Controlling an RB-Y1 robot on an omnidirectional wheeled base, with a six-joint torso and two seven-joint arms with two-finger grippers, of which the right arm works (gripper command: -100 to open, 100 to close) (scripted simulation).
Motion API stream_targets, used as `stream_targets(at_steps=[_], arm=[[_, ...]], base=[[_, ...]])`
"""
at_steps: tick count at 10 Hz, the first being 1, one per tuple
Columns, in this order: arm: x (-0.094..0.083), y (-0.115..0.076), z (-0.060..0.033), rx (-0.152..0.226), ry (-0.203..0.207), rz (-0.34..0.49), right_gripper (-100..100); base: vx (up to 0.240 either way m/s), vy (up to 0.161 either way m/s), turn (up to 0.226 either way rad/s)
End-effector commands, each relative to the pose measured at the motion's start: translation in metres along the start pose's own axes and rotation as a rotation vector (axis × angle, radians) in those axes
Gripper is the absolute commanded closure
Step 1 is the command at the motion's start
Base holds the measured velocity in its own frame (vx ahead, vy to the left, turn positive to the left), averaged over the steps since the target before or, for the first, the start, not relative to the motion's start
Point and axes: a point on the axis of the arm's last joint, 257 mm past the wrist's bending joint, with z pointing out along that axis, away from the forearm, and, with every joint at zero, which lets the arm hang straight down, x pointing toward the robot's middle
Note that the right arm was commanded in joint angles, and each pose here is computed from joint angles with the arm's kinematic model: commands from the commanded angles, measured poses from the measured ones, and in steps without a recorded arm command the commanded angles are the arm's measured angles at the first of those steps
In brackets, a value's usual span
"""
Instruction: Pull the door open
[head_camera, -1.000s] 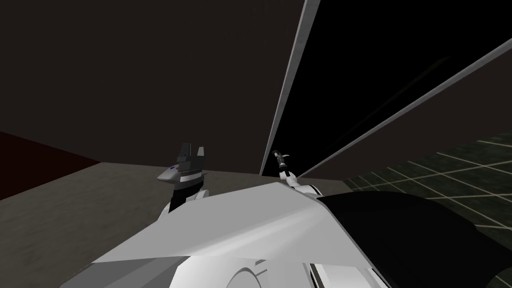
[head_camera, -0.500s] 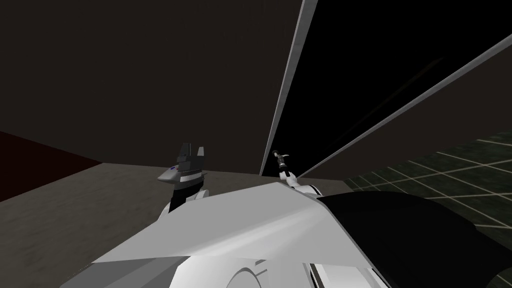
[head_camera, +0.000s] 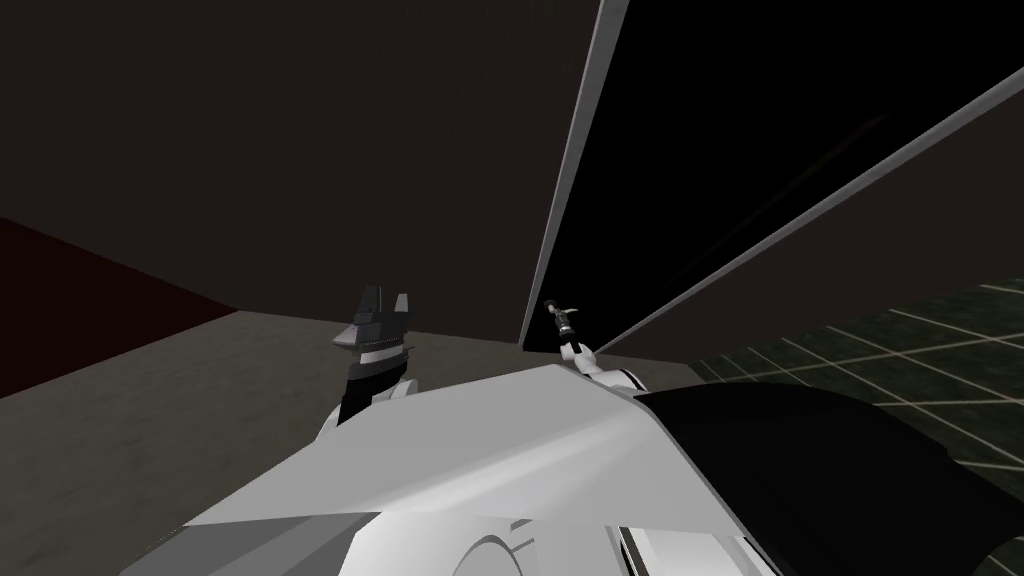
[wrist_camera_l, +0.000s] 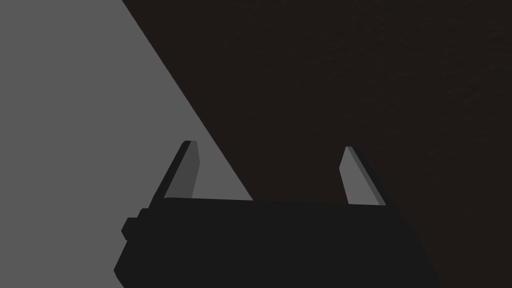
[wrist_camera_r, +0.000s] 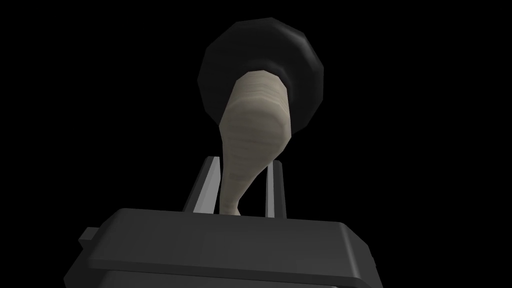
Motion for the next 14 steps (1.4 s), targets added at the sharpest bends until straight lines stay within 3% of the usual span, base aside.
stream_targets(at_steps=[1,5,6,13,14], arm=[[0.003,0.000,-0.0034,-0.001,0.024,-0.001,100],[0.008,0.002,-0.0079,-0.009,0.083,-0.002,100],[0.009,0.000,-0.0071,-0.003,0.076,0.000,100],[0.021,0.004,-0.0279,-0.021,0.204,-0.002,100],[0.020,0.002,-0.0266,-0.014,0.192,-0.002,100]], base=[[-0.209,-0.062,0.134],[-0.217,-0.075,0.127],[-0.084,-0.007,0.016],[-0.205,-0.065,0.079],[-0.109,-0.033,0.021]])
